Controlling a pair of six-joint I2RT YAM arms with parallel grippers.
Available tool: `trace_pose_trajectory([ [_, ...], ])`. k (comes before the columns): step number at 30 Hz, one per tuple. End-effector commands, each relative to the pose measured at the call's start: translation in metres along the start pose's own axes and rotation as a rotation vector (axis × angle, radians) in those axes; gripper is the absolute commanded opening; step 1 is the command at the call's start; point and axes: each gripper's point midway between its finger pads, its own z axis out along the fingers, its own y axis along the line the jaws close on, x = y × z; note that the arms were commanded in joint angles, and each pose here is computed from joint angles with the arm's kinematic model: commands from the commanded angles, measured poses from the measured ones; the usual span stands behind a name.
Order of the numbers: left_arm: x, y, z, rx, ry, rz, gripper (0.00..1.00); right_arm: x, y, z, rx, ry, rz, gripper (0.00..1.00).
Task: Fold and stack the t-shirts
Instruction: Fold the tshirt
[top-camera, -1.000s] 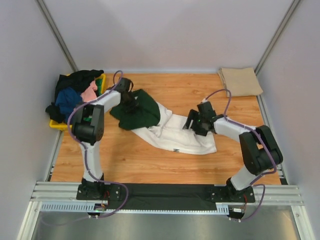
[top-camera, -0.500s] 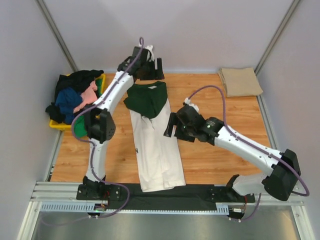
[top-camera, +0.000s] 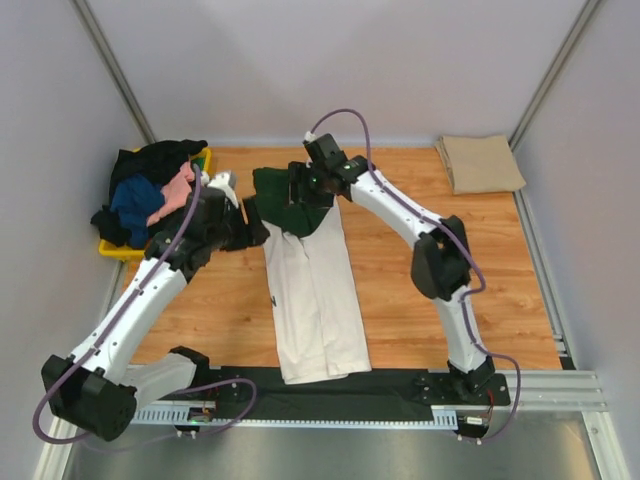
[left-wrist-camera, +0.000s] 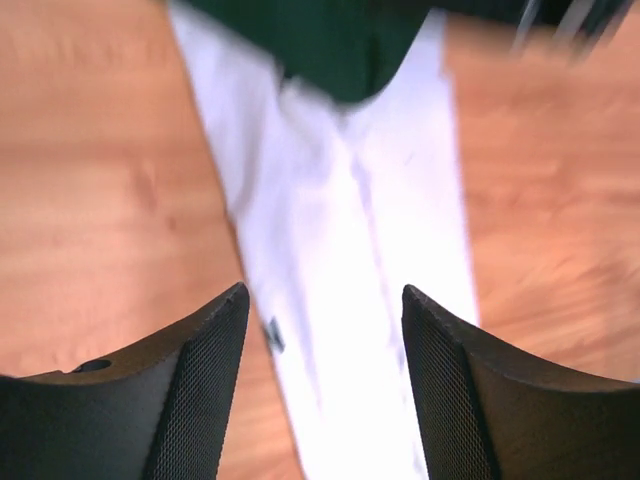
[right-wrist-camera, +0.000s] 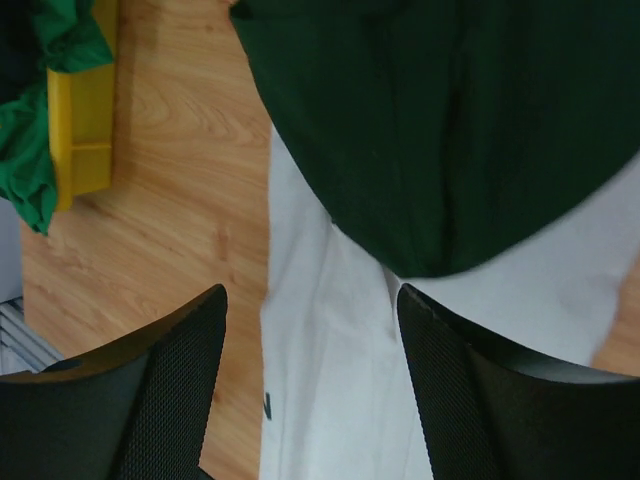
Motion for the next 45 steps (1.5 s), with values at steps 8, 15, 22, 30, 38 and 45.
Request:
trace_pose_trajectory([
  [8, 0.087, 0.018, -0.014, 0.033, 0.168, -0.057, 0.68, -0.042, -0.034, 0.105, -0.126, 0.021, 0.184, 0.7],
  [15, 0.094, 0.019, -0.02, 0.044, 0.198, -0.011, 0.67, -0.055, -0.125, 0.139, 0.009, -0.029, 0.312, 0.69],
  [22, 0.102, 0.023, -0.016, 0.034, 0.227, 0.005, 0.67, -0.084, -0.165, 0.152, -0.009, -0.114, 0.361, 0.7],
  [30, 0.109, 0.02, -0.01, 0.048, 0.258, -0.002, 0.67, -0.11, -0.143, 0.133, -0.116, -0.172, 0.328, 0.81],
  [38, 0.142, 0.019, -0.018, 0.083, 0.307, -0.031, 0.67, -0.185, -0.065, -0.008, -0.328, -0.33, 0.23, 0.99],
  [45, 0.194, 0.021, -0.008, 0.133, 0.383, -0.093, 0.67, -0.061, -0.108, -0.079, -0.011, -0.154, 0.259, 0.97],
])
